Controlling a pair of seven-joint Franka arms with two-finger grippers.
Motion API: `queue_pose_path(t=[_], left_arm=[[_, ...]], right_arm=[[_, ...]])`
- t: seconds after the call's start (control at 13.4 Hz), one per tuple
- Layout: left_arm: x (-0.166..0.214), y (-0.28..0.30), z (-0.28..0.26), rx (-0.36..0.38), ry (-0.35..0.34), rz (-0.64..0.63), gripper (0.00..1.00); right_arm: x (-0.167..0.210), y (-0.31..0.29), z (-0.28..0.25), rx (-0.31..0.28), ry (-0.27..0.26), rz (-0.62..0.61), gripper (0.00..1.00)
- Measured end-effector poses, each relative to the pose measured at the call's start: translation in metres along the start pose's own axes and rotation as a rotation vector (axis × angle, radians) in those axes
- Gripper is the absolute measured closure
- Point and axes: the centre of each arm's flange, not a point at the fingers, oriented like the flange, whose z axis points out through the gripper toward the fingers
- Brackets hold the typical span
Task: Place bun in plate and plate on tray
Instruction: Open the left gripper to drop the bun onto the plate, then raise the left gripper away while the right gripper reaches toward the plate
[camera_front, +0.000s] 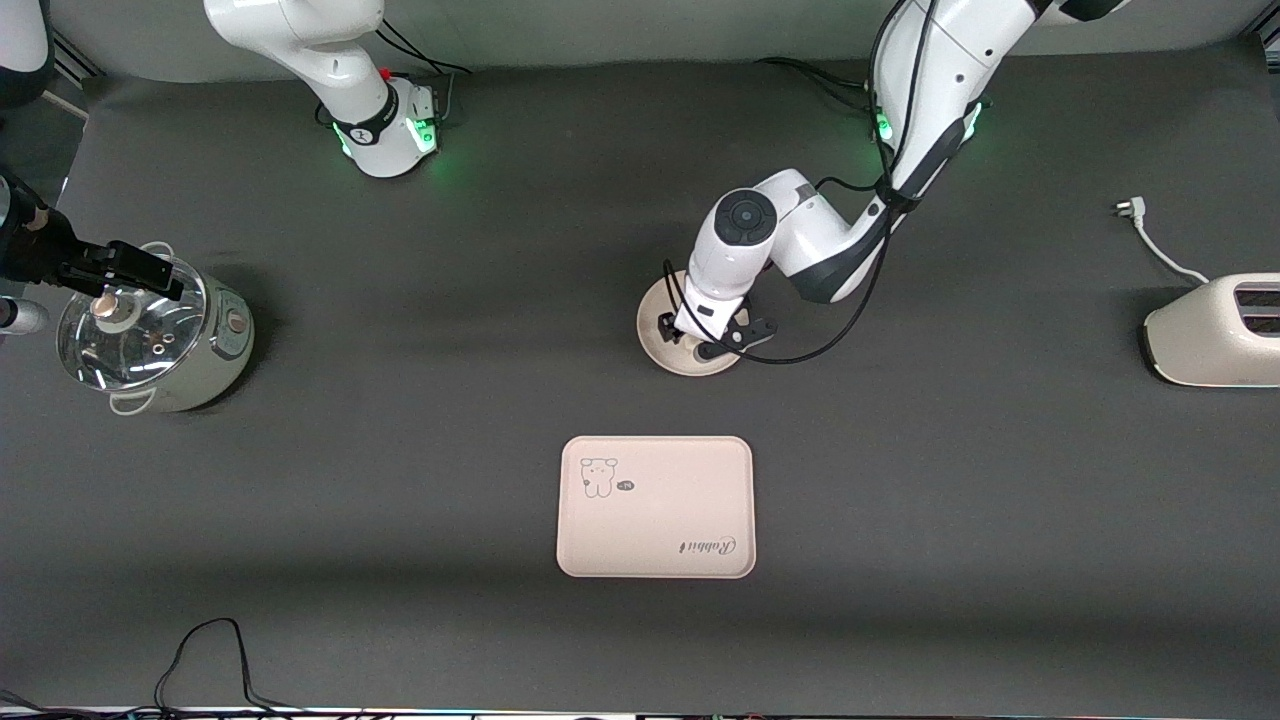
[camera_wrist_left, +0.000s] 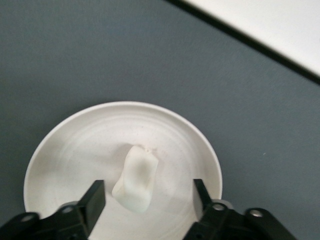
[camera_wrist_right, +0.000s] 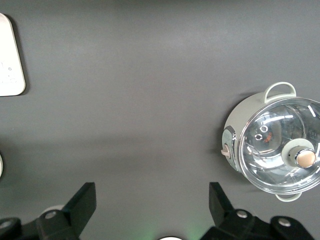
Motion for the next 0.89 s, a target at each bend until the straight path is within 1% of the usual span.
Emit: queue_pose_path(t=[0.07, 0.22, 0.3, 0.37, 0.45, 0.52, 0.67, 0.89], left_arm=[[0.012, -0.002, -0.014, 0.015, 0.020, 0.004, 0.02], [0.051, -0.019, -0.066, 0.085, 0.057, 0.048, 0.00], [0.072, -0.030, -0.100, 0.107, 0.055, 0.070, 0.00], [0.091, -0.044, -0.137, 0.113, 0.042, 0.098, 0.00], [0.116, -0.070, -0.188, 0.114, 0.026, 0.138, 0.00], [0.130, -0.091, -0.219, 0.123, 0.023, 0.166, 0.00], [0.157, -0.144, -0.272, 0.168, 0.010, 0.240, 0.00], [0.184, -0.226, -0.340, 0.190, 0.007, 0.349, 0.00]], right_arm=[[0.000, 0.000, 0.000, 0.000, 0.000, 0.000, 0.00], [-0.003, -0.005, 0.000, 0.002, -0.001, -0.010, 0.00], [-0.008, -0.014, -0.001, 0.005, 0.001, -0.022, 0.00], [-0.016, -0.028, -0.002, 0.008, 0.002, -0.030, 0.00], [-0.031, -0.055, -0.005, 0.011, 0.007, -0.033, 0.00], [-0.041, -0.079, -0.007, 0.012, 0.010, -0.031, 0.00], [-0.067, -0.152, -0.007, 0.013, 0.023, -0.030, 0.00], [-0.121, -0.278, 0.012, 0.007, 0.040, -0.036, 0.00]])
